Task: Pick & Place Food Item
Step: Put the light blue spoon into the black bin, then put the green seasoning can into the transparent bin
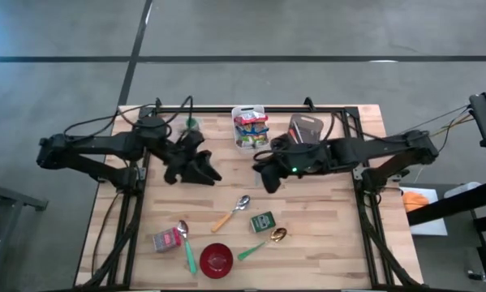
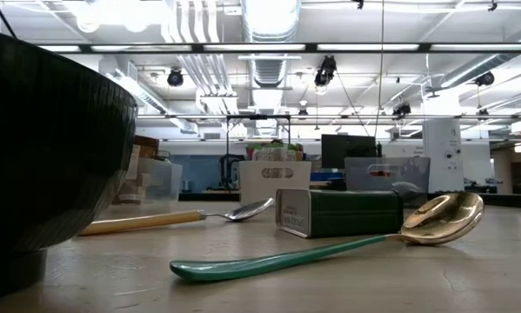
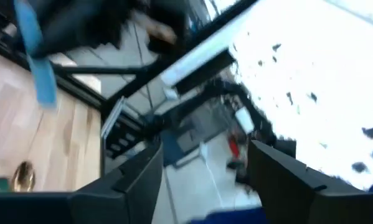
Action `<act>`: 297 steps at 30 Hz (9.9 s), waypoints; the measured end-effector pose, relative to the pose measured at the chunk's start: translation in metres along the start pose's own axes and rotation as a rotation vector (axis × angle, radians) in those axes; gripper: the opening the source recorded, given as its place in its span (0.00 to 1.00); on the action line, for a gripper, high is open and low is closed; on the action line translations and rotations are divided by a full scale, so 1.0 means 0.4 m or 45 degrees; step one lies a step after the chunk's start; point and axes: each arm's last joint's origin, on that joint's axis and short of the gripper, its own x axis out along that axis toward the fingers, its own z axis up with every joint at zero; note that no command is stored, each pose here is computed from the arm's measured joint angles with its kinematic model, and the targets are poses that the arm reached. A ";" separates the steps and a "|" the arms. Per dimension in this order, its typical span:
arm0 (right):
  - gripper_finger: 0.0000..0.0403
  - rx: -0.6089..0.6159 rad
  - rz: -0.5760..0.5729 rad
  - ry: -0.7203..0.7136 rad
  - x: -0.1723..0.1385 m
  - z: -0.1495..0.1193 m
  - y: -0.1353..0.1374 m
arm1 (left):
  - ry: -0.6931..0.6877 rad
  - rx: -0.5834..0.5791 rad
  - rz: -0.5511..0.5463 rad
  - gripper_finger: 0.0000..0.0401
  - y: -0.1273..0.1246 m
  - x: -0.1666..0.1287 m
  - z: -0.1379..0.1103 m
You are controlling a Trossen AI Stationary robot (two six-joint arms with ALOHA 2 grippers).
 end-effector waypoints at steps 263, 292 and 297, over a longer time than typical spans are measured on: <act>0.02 -0.055 0.555 0.868 0.178 -0.078 -0.086 | 0.235 -0.158 0.286 0.64 0.041 -0.035 -0.059; 0.02 0.280 -0.026 0.763 0.159 -0.130 -0.103 | 0.241 -0.188 0.335 0.64 0.047 -0.038 -0.064; 0.02 0.153 -0.017 0.808 0.127 -0.140 -0.101 | 0.244 -0.194 0.342 0.64 0.048 -0.038 -0.065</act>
